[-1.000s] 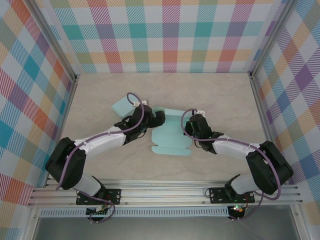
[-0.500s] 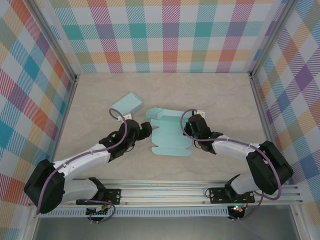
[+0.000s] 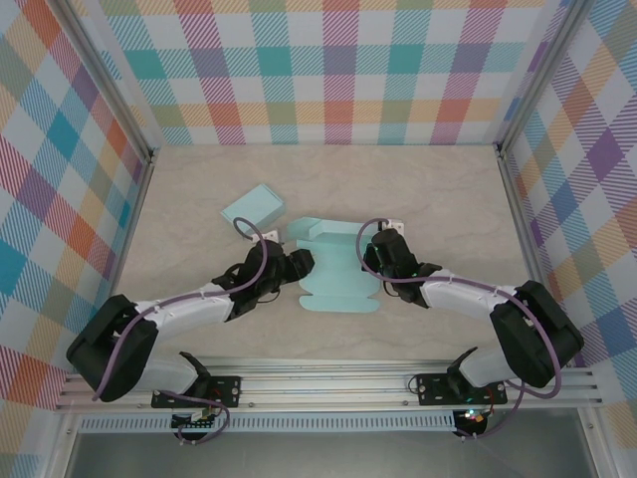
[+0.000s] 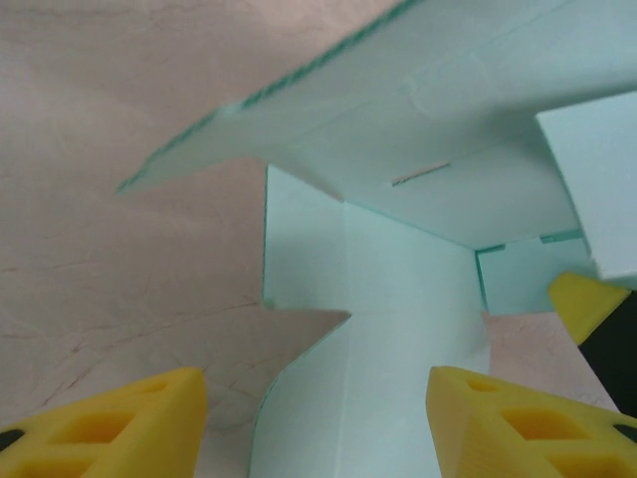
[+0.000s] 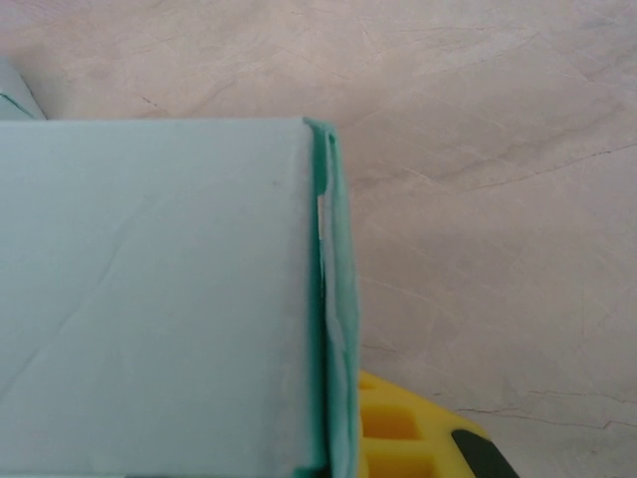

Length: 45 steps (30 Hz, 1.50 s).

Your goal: Fold the paper box

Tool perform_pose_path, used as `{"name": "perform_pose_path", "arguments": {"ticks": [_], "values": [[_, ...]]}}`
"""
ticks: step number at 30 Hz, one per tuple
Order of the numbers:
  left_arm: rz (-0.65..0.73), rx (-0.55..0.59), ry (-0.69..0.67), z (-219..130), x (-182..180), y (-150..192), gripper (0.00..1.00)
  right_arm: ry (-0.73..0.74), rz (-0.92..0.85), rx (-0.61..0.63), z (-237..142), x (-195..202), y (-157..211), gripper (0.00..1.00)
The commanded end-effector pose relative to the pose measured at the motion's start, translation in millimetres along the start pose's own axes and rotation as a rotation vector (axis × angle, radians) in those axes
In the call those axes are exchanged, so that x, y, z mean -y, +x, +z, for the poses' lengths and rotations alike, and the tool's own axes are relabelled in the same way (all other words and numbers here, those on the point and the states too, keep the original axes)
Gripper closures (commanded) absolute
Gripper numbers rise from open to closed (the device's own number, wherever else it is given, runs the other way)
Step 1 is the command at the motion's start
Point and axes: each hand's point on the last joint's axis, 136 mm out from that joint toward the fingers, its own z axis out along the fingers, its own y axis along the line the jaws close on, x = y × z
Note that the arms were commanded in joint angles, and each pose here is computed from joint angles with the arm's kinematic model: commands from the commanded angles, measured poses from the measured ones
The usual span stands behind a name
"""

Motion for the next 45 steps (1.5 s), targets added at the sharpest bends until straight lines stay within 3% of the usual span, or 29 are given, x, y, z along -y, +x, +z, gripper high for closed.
{"name": "perform_pose_path", "arguments": {"ticks": [1, 16, 19, 25, 32, 38, 45], "values": [[0.016, 0.070, 0.046, 3, 21, -21, 0.45, -0.013, 0.002, 0.041, -5, -9, -15, 1.00], [0.037, 0.044, 0.101, 33, 46, -20, 0.80, -0.033, 0.002, 0.022, -2, -14, -7, 1.00], [0.022, 0.040, 0.133, 31, 50, -16, 0.80, -0.028, 0.000, 0.018, -2, -14, -6, 1.00], [-0.024, 0.066, 0.064, 1, 31, -13, 0.74, -0.021, 0.004, 0.027, -3, -11, -6, 1.00], [-0.042, 0.162, -0.138, -43, -17, -24, 0.49, -0.033, 0.004, 0.036, -6, -14, -9, 1.00], [-0.024, 0.114, -0.125, -28, -16, -15, 0.29, -0.050, 0.002, 0.041, -8, -19, -11, 1.00], [-0.021, 0.072, -0.049, 0, 0, -4, 0.29, -0.051, -0.010, 0.032, -8, -21, -7, 1.00]]}}
